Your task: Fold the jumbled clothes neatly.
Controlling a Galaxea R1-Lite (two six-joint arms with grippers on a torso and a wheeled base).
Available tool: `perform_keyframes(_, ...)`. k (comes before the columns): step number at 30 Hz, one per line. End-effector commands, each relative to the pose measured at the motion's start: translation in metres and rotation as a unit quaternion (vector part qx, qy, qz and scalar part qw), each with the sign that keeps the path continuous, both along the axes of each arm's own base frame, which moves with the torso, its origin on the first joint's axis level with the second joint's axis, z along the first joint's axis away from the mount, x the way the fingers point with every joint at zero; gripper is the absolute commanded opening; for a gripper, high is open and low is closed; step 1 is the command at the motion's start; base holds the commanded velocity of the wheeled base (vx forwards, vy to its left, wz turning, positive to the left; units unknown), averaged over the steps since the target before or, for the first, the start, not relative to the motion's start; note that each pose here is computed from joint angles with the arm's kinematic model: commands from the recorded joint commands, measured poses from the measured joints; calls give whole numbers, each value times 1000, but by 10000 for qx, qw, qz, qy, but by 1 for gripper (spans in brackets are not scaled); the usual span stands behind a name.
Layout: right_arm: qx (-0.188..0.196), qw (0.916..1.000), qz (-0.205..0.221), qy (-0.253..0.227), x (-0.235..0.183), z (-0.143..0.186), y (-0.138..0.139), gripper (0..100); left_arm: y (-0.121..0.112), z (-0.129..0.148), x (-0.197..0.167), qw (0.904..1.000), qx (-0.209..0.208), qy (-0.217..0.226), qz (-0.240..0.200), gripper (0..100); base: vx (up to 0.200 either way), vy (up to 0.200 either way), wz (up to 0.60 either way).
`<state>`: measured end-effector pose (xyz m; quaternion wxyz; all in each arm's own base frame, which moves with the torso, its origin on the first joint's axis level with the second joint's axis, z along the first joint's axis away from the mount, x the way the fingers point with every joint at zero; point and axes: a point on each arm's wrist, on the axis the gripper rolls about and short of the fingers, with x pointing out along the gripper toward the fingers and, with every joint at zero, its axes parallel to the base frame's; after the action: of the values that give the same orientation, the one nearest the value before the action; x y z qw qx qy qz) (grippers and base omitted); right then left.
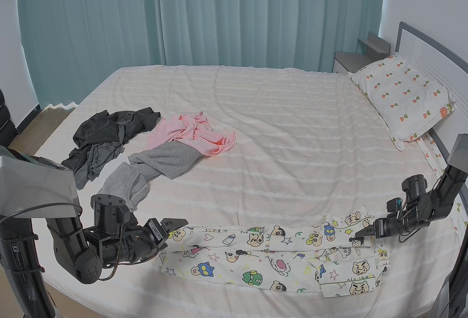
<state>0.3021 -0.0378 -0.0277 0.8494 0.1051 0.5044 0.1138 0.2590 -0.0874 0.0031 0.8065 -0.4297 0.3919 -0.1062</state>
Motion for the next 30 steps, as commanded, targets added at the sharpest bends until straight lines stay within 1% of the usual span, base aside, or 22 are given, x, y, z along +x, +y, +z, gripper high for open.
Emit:
perform_keyframes(1,106,9999,44,56,6,-9,1,0,0,0,0,10000,-1,1,0,100,0,0,0)
perform_keyframes(9,141,9998,2,109,1,-8,0,0,0,0,0,10000,-1,1,0,100,0,0,0)
perform_keyframes(15,338,9994,31,-9,-16,13,0,0,0,0,0,10000,-1,1,0,100,0,0,0)
perform_keyframes(19,338,9994,26,-29,-27,21,1,0,0,0,0,10000,-1,1,0,100,0,0,0)
perform_keyframes(30,379,9981,-159,460,-38,21,-7,0,0,0,0,10000,1,8,0,100,0,0,0)
